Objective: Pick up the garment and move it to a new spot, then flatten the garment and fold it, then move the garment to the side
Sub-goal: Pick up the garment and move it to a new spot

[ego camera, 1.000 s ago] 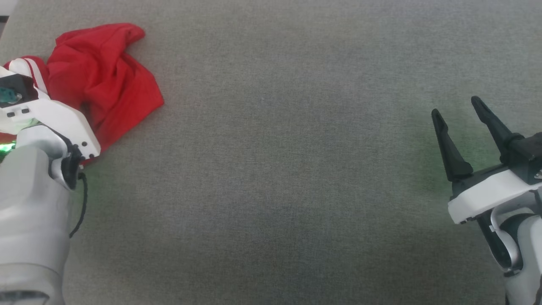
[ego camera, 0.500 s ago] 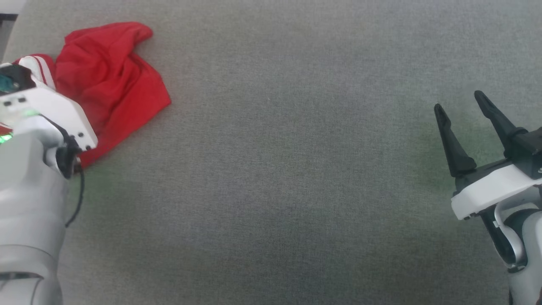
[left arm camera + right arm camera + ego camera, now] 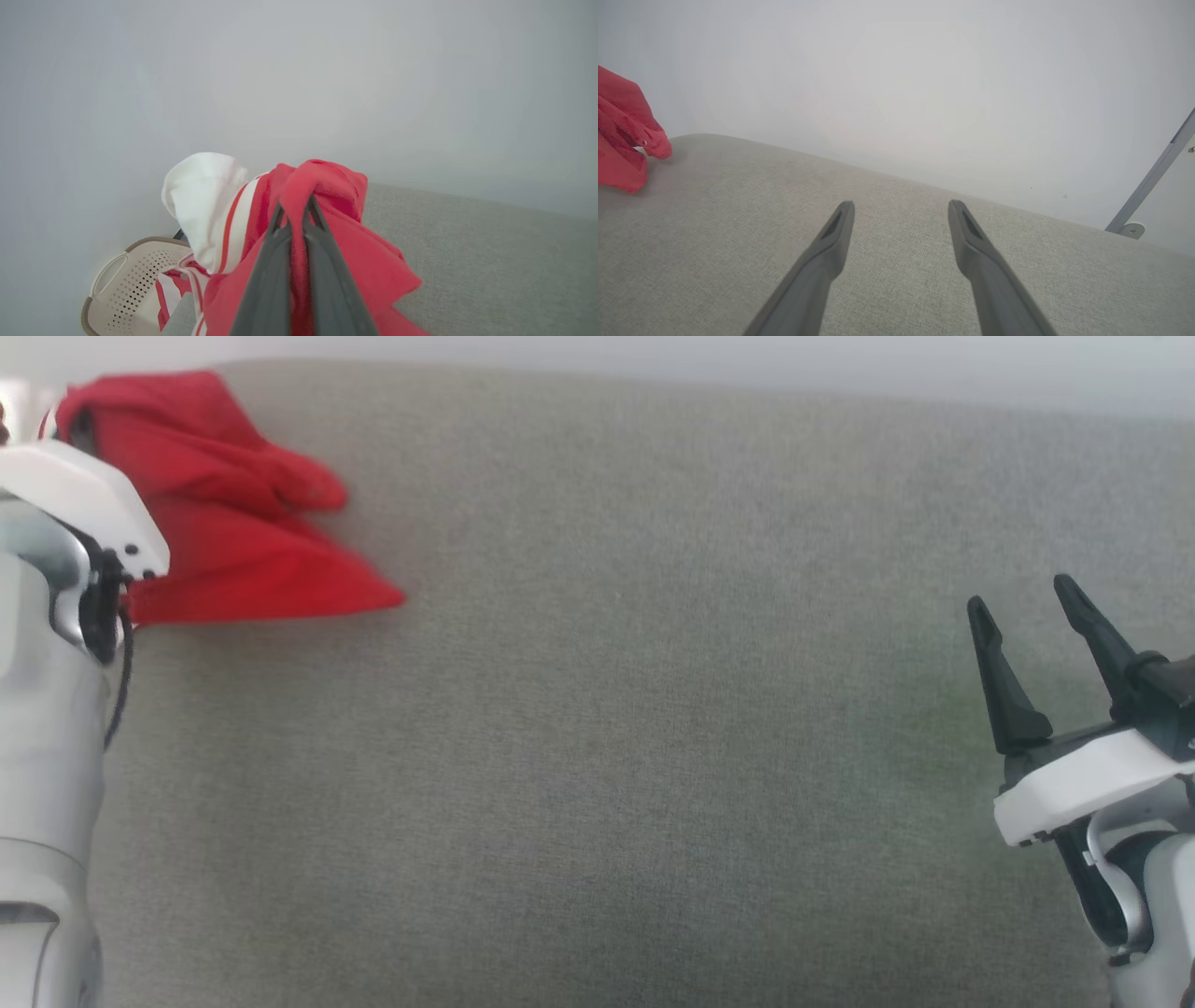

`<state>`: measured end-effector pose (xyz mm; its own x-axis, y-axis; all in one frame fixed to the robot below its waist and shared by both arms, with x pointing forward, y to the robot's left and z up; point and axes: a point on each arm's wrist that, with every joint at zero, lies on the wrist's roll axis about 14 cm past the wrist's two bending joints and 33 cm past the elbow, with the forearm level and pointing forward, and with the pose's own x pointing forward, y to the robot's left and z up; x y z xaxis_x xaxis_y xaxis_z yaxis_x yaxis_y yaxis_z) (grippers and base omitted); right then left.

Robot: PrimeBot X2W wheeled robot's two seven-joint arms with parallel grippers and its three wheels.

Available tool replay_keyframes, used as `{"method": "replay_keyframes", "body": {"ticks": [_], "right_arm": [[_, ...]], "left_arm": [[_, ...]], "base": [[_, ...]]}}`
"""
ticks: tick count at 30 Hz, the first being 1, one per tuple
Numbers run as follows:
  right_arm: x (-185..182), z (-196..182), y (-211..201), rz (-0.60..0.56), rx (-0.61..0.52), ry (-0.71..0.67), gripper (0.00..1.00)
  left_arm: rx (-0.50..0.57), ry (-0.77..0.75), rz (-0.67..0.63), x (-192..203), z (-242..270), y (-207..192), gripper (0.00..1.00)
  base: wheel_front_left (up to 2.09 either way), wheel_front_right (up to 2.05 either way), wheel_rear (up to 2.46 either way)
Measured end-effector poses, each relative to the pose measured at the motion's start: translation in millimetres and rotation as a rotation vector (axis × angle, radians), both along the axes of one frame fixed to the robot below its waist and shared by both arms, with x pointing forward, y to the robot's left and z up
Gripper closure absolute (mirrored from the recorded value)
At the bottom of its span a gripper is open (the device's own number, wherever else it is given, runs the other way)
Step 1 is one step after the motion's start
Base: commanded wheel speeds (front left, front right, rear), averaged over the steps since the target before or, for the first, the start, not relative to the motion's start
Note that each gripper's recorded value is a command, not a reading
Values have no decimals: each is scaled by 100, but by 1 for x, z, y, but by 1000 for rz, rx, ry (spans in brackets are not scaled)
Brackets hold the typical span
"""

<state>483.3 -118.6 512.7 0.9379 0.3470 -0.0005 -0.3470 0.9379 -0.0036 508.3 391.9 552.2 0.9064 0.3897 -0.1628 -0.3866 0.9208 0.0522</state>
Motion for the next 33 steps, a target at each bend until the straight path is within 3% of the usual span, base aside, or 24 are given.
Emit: {"method": "replay_keyframes", "body": {"ticks": [12,23,33], "right_arm": [[-18,37,-9,-54,43,-93,0],[-34,63,-71,-233,48,-171,0],[-62,70,-137,-417,34,-206,0]], "left_arm": [[161,-255,-171,1,123,-34,100],[224,-322,-470,0,175,-149,100],[206,-264,-753,-16,162,-264,100]], "base": [[0,0,0],[0,0,0],[0,0,0]]}}
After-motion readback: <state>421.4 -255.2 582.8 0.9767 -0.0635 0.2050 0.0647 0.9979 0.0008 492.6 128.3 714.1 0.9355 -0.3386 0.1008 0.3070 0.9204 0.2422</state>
